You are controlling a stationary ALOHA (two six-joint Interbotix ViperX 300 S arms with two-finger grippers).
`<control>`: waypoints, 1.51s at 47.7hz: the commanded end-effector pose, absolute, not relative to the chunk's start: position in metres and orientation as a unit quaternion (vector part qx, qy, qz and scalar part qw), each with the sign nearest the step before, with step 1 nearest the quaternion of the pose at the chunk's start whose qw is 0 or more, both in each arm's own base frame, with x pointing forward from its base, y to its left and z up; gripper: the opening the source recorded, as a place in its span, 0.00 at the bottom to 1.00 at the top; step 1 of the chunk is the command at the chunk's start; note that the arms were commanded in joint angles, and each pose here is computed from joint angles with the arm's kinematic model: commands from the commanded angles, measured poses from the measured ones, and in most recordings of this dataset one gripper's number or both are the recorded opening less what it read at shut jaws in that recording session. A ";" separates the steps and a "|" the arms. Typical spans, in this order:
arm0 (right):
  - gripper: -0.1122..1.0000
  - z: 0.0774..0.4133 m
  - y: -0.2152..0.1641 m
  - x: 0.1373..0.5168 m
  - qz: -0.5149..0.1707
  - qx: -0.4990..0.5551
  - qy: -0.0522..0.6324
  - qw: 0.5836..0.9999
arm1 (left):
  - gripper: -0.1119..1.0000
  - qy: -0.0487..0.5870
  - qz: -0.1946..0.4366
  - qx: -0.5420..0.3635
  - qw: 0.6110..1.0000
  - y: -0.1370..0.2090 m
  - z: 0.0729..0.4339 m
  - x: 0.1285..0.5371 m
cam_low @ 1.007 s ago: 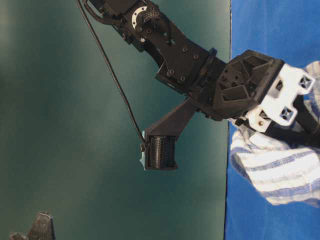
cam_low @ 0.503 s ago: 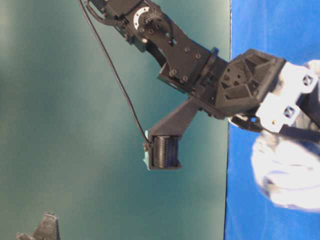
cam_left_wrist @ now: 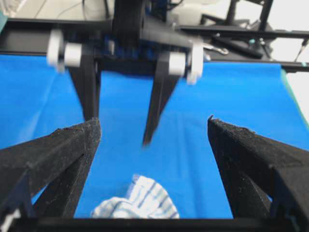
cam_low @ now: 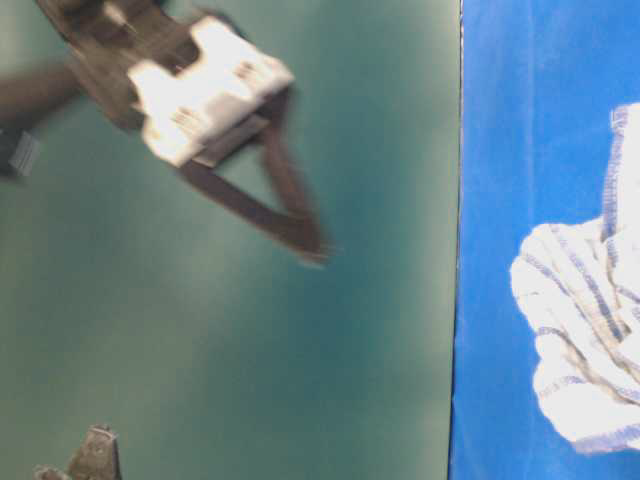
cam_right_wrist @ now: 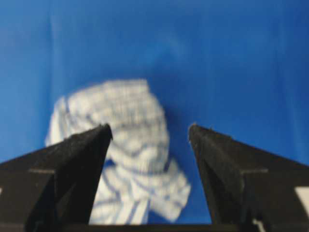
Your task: Hand over the towel.
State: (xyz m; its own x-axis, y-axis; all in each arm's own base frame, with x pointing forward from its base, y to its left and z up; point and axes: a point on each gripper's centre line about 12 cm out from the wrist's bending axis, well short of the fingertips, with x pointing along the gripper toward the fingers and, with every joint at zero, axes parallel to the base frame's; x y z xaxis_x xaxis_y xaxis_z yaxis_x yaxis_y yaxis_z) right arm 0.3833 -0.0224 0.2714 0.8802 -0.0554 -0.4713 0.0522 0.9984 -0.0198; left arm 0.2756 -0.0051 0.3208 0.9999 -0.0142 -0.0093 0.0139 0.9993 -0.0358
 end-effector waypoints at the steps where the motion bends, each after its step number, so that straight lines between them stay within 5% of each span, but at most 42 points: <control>1: 0.73 0.304 -0.021 0.368 -0.026 -0.010 0.170 0.985 | 0.95 -0.004 -0.005 -0.017 1.000 -0.004 0.326 0.276; 12: 0.73 0.325 -0.018 0.336 -0.024 -0.014 0.072 0.997 | 0.95 -0.003 -0.006 -0.016 1.000 -0.004 0.326 0.276; 35: 0.73 0.317 -0.017 0.323 -0.024 -0.009 0.060 0.998 | 0.94 -0.001 -0.006 -0.017 1.000 -0.004 0.324 0.272; 58: 0.73 0.335 -0.013 0.224 -0.029 -0.011 0.055 0.998 | 0.93 -0.017 -0.009 0.014 1.000 -0.003 0.337 0.188; 72: 0.73 0.291 -0.010 0.174 -0.030 -0.013 0.060 0.998 | 0.93 -0.020 -0.005 0.049 0.999 -0.002 0.301 0.156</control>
State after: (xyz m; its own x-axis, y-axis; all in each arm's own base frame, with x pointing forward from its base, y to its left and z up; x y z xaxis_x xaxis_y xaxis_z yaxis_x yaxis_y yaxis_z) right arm 0.1796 -0.0107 0.2981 0.9906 -0.0608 -0.1223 0.0580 0.9980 -0.0262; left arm 0.1606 -0.0032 0.3037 0.9994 -0.0199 0.0276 0.0172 0.9953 0.0949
